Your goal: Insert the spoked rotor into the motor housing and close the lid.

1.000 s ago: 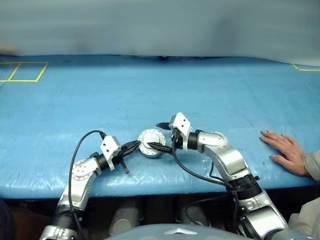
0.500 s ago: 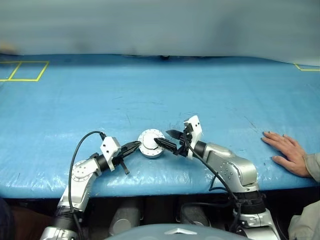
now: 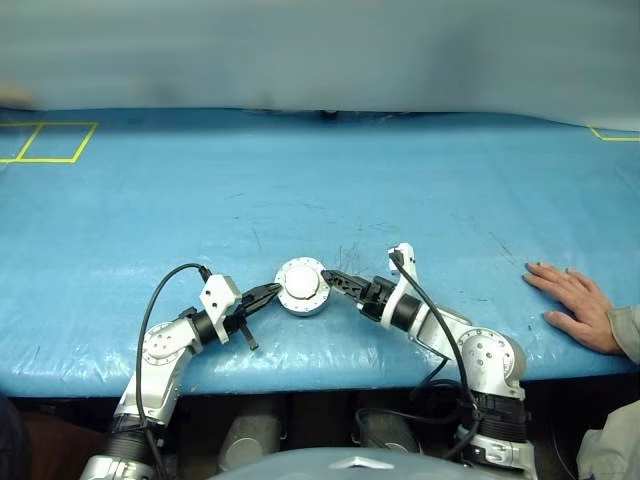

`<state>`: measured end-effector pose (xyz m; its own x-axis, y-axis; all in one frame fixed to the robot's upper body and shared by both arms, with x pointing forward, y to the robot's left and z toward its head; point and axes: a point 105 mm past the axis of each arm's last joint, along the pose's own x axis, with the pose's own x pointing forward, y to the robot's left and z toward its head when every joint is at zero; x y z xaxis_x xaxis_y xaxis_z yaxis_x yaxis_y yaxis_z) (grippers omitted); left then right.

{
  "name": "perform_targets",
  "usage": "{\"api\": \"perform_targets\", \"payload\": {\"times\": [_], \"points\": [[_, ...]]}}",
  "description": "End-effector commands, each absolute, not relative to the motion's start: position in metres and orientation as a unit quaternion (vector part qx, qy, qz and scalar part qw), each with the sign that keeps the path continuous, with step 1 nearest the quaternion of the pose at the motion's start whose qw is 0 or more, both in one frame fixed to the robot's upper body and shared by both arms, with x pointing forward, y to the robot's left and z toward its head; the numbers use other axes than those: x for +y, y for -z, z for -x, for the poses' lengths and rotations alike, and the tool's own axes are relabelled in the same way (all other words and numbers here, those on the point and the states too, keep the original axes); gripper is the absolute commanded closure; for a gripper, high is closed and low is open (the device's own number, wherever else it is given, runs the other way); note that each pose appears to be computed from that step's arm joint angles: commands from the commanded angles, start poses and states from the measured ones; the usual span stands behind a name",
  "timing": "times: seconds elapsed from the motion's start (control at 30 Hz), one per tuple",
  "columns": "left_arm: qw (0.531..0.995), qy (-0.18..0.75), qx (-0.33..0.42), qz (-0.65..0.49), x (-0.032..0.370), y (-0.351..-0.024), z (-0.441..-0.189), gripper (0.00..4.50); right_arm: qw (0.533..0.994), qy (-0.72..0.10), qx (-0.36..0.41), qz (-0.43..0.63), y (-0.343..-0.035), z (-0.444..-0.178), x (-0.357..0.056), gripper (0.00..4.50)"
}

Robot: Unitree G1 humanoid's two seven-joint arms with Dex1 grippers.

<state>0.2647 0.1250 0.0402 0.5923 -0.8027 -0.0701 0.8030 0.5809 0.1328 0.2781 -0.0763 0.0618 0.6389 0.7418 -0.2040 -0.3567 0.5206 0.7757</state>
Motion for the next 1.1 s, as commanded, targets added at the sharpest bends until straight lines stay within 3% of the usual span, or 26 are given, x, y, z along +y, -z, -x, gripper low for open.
{"api": "perform_targets", "payload": {"times": [0.03, 0.33, 0.43, 0.57, 0.7, 0.77, 0.83, 1.0, 1.1], "points": [[0.883, 0.462, 0.023, -0.076, 0.120, -0.030, -0.260, 4.50, 0.811, -0.337, 0.270, -0.395, -0.061, -0.275, -0.072, 0.05], [0.883, 0.461, 0.024, -0.079, 0.121, -0.029, -0.260, 4.50, 0.789, -0.328, 0.269, -0.445, -0.059, -0.278, -0.073, 0.05], [0.884, 0.460, 0.025, -0.080, 0.122, -0.029, -0.260, 4.50, 0.789, -0.330, 0.276, -0.438, -0.057, -0.277, -0.072, 0.66], [0.884, 0.460, 0.026, -0.080, 0.123, -0.028, -0.260, 4.50, 0.783, -0.354, 0.281, -0.427, -0.059, -0.272, -0.065, 1.95], [0.884, 0.459, 0.026, -0.081, 0.123, -0.028, -0.260, 4.50, 0.780, -0.356, 0.281, -0.430, -0.059, -0.273, -0.063, 1.95], [0.885, 0.458, 0.026, -0.082, 0.123, -0.028, -0.260, 4.50, 0.779, -0.356, 0.281, -0.434, -0.059, -0.274, -0.063, 2.28], [0.885, 0.457, 0.027, -0.082, 0.124, -0.028, -0.260, 4.50, 0.775, -0.360, 0.281, -0.436, -0.060, -0.273, -0.061, 2.28], [0.886, 0.455, 0.028, -0.081, 0.124, -0.027, -0.260, 4.50, 0.771, -0.362, 0.283, -0.441, -0.059, -0.272, -0.059, 3.33], [0.888, 0.452, 0.027, -0.080, 0.125, -0.028, -0.261, 4.50, 0.769, -0.360, 0.282, -0.446, -0.059, -0.273, -0.060, 3.34]]}}
